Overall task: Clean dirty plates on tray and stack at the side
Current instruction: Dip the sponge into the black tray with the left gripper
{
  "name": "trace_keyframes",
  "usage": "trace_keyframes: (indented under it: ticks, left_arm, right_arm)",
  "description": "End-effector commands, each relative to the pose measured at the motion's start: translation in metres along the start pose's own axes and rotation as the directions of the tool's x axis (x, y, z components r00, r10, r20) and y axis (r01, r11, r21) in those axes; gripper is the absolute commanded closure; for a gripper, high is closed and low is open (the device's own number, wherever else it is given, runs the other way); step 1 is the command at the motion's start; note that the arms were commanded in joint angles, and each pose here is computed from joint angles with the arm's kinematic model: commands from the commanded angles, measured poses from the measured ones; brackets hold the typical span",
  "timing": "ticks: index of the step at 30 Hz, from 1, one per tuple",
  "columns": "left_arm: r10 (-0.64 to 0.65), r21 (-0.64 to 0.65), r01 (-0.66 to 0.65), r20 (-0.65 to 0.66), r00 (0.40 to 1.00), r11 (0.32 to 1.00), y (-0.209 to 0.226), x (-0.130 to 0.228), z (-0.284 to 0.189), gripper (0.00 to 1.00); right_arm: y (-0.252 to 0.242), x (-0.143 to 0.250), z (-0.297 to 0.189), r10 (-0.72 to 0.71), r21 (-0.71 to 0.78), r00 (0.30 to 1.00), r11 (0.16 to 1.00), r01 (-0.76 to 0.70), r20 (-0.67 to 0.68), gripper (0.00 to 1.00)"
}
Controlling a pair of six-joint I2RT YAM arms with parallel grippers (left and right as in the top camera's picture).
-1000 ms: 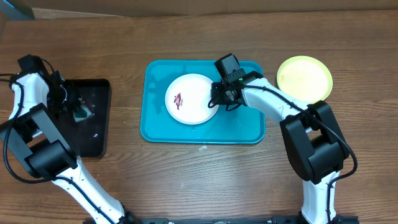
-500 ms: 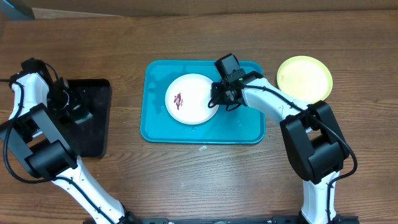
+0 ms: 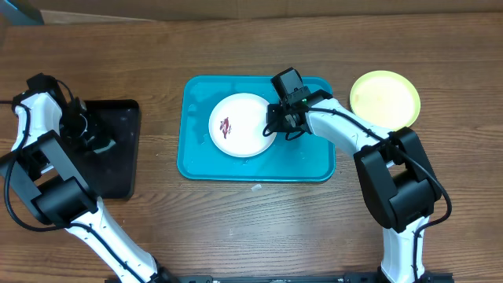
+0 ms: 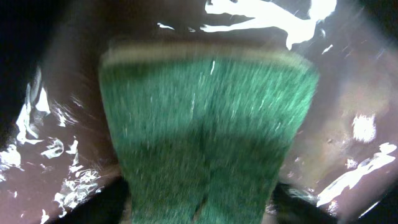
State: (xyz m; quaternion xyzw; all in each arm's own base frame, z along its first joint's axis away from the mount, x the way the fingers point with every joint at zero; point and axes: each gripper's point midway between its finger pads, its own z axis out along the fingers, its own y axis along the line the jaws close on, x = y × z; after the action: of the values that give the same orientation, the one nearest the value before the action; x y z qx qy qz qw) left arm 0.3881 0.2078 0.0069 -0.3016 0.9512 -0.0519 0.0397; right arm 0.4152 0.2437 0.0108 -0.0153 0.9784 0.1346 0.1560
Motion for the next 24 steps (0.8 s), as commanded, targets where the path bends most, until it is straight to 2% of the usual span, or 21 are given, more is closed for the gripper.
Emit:
trace_keyframes:
  ticks: [1, 6, 7, 9, 10, 11, 15, 17, 18, 19, 24]
  left_arm:
    - [0.000, 0.001, 0.000, 0.012, 1.000, 1.000, -0.001, -0.004, 0.008, 0.00]
    - [0.006, 0.007, -0.007, 0.071, 0.997, 1.000, -0.002, -0.019, 0.007, 0.00]
    - [0.006, 0.007, -0.007, 0.076, 0.997, 1.000, -0.002, -0.020, 0.007, 0.13]
    - [0.007, 0.007, -0.008, 0.080, 0.997, 1.000, -0.003, -0.021, 0.007, 0.71]
    - [0.007, 0.007, -0.007, 0.079, 0.997, 1.000, -0.003, -0.021, 0.007, 0.94]
    - [0.005, 0.008, -0.006, 0.076, 0.997, 1.000, -0.003, -0.020, 0.007, 0.96]
    - [0.004, 0.009, -0.005, 0.062, 0.998, 1.000, -0.003, -0.016, 0.007, 0.96]
    - [0.003, 0.009, -0.003, 0.054, 0.999, 1.000, -0.003, -0.014, 0.007, 0.55]
    - [0.002, 0.008, -0.003, 0.049, 0.999, 1.000, -0.002, -0.013, 0.007, 0.08]
    - [0.002, 0.008, -0.002, 0.042, 0.999, 1.000, -0.002, -0.012, 0.007, 0.00]
    - [-0.002, 0.005, 0.002, 0.013, 1.000, 1.000, -0.002, -0.004, 0.008, 0.00]
  right_arm:
    - [-0.002, 0.000, 0.003, 0.004, 0.015, 1.000, 1.000, -0.004, -0.004, 0.96]
    - [-0.002, 0.000, 0.003, 0.004, 0.015, 1.000, 1.000, -0.004, -0.004, 0.96]
    - [-0.002, 0.000, 0.003, 0.004, 0.015, 1.000, 1.000, -0.004, -0.004, 0.96]
    - [-0.002, 0.000, 0.003, 0.004, 0.015, 1.000, 1.000, -0.004, -0.004, 0.96]
    - [-0.002, 0.000, 0.003, 0.004, 0.015, 1.000, 1.000, -0.004, -0.004, 0.96]
    - [-0.002, 0.000, 0.003, 0.004, 0.015, 1.000, 1.000, -0.004, -0.004, 0.96]
    - [-0.002, 0.000, 0.003, 0.004, 0.015, 1.000, 1.000, -0.004, -0.004, 0.96]
    - [-0.002, 0.000, 0.003, 0.004, 0.015, 1.000, 1.000, -0.004, -0.004, 0.96]
    - [-0.002, 0.000, 0.003, 0.004, 0.015, 1.000, 1.000, -0.004, -0.004, 0.96]
    - [-0.002, 0.000, 0.003, 0.004, 0.015, 1.000, 1.000, -0.004, -0.004, 0.96]
    - [-0.002, 0.000, 0.003, 0.004, 0.015, 1.000, 1.000, -0.004, -0.004, 0.96]
